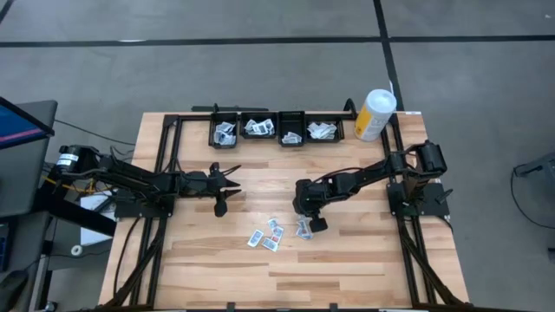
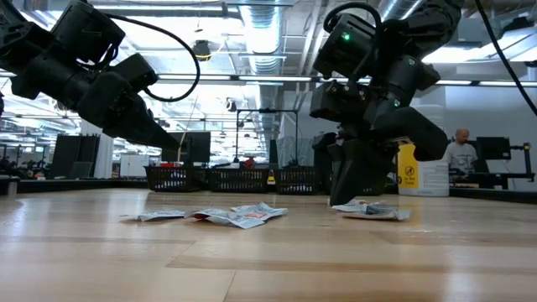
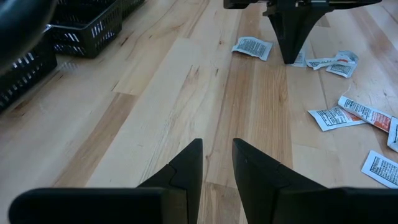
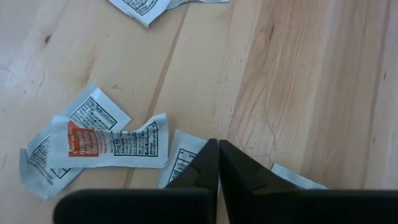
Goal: Pick & Place First Aid Supplies
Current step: Put the orange ointment pack into the middle right black bin
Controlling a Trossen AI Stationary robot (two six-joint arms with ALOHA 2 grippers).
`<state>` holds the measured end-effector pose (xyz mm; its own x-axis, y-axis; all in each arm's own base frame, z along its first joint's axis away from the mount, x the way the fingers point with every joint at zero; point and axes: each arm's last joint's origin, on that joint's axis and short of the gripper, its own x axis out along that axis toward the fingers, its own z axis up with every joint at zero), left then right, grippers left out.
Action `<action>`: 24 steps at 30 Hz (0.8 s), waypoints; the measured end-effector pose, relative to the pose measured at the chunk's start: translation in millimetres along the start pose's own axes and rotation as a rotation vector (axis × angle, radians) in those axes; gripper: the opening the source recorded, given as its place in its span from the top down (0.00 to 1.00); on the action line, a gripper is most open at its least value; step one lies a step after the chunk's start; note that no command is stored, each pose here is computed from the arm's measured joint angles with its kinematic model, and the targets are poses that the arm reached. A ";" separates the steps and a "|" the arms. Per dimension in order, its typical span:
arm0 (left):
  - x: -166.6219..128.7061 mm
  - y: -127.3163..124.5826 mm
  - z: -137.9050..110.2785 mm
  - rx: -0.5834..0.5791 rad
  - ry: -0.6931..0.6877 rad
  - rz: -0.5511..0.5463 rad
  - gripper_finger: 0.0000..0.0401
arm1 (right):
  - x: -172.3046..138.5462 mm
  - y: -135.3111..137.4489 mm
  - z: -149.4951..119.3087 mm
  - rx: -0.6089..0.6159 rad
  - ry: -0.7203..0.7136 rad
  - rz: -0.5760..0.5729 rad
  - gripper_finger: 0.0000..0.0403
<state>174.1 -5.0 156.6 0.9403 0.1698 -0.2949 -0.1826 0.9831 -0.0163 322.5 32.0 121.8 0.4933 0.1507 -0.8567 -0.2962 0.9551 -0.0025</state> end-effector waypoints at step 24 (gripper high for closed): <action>0.0 0.0 0.1 0.000 0.000 0.000 0.78 | -39.5 -86.1 43.2 -0.106 -0.117 -0.263 1.00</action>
<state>174.2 -5.0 156.7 0.9404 0.1698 -0.2947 -0.1826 0.9831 -0.0164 363.8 -45.2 178.1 0.6533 -0.0643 -0.7543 -0.2263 0.9342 -0.2757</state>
